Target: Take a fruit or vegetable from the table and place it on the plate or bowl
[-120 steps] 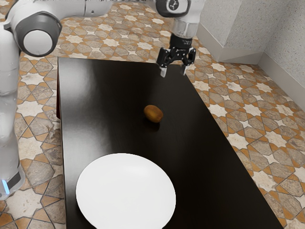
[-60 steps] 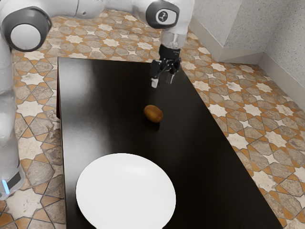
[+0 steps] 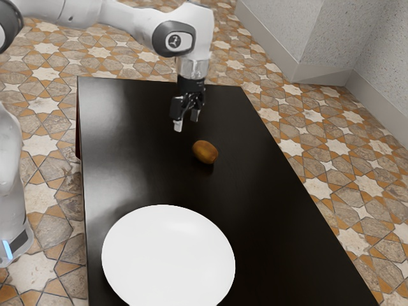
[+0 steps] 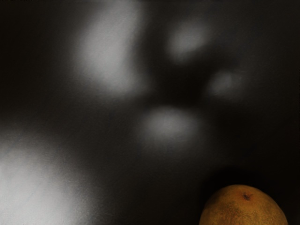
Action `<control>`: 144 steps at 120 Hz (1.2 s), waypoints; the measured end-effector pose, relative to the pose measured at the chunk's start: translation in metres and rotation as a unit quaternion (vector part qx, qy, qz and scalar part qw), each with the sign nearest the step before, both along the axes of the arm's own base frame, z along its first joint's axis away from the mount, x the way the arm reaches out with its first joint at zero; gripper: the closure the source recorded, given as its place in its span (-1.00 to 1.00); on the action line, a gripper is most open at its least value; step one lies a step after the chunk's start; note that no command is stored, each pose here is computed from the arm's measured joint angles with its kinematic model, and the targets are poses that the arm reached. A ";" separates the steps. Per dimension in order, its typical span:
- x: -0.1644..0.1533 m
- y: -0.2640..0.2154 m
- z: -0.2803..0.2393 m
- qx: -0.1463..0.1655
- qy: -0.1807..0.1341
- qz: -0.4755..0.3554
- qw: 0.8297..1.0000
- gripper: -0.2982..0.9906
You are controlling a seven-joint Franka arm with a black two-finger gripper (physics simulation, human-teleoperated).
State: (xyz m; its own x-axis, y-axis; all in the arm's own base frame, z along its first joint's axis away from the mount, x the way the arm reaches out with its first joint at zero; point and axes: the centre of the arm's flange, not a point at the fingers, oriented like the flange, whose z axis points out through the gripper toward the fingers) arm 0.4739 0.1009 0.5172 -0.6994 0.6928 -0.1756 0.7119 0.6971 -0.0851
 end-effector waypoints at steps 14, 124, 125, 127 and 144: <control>-0.006 0.036 -0.002 -0.002 -0.011 0.038 0.999 -0.54; 0.057 -0.016 -0.051 0.032 -0.041 -0.087 0.995 -0.54; 0.057 -0.016 -0.052 0.032 -0.041 -0.087 0.995 -0.54; 0.058 -0.016 -0.054 0.032 -0.040 -0.088 0.995 -0.54; 0.063 -0.018 -0.069 0.025 -0.033 -0.097 0.994 -0.54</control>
